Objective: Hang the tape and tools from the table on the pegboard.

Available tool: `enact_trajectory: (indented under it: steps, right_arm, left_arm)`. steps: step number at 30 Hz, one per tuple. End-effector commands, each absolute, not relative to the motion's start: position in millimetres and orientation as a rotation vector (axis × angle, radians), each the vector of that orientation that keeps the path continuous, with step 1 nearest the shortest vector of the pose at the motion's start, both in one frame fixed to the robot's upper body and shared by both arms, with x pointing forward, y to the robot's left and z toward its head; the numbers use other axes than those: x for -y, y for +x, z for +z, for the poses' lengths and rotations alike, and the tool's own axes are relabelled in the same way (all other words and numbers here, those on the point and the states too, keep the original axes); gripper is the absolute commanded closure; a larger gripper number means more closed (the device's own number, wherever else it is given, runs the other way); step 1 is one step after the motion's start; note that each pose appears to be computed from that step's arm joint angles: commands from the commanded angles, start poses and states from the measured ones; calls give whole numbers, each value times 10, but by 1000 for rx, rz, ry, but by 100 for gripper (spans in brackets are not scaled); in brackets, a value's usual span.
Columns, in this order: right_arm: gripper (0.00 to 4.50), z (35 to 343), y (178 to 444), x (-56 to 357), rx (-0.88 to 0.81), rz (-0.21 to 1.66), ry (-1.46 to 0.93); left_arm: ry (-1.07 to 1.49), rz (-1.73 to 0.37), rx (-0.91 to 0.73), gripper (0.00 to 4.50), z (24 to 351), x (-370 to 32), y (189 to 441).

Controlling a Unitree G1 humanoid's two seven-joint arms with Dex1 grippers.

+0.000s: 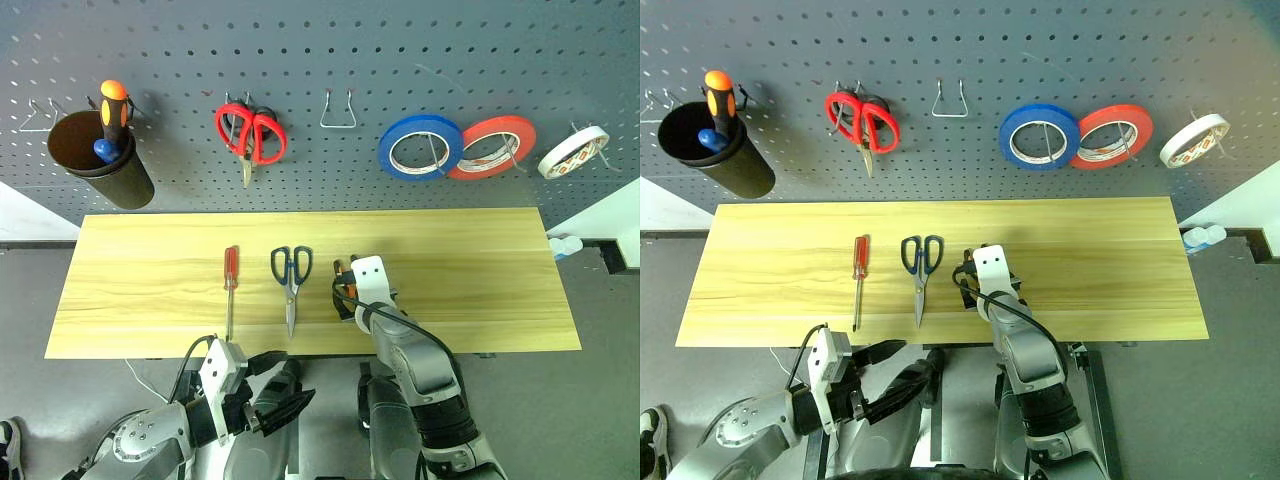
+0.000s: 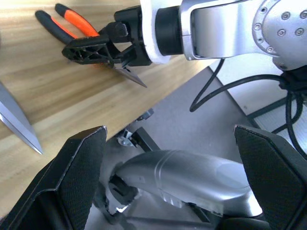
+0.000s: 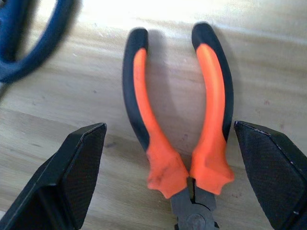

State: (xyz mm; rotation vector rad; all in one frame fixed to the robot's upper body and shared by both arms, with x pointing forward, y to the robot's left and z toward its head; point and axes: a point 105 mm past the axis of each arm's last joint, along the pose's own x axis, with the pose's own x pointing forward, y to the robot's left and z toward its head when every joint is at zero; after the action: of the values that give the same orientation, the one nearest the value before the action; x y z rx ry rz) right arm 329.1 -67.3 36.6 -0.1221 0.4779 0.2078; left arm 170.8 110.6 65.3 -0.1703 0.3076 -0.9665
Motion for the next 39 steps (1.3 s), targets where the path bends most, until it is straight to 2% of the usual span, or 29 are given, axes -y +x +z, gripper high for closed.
enact_trajectory:
  steps: [1, 12, 18, 20, 30, 39]
  right_arm:
    - [3, 367, 3250, 682, -478, 212, -123]
    - [3, 335, 3231, 782, -500, 205, -141]
    - [187, 333, 3233, 784, -502, 205, -141]
    - [235, 337, 3241, 783, -501, 205, -141]
    - [236, 348, 3270, 753, -490, 218, -138]
    - [236, 474, 3383, 785, -430, 239, -130]
  left_arm:
    - [-185, -973, -296, 8, 714, -1080, 1653]
    - [-190, -964, -295, 8, 719, -1063, 1639]
    - [-187, -960, -289, 8, 729, -1062, 1660]
    - [-185, -958, -287, 8, 732, -1067, 1662]
    - [-181, -952, -283, 8, 728, -1076, 1687]
    - [-162, -969, -263, 8, 707, -1082, 1838]
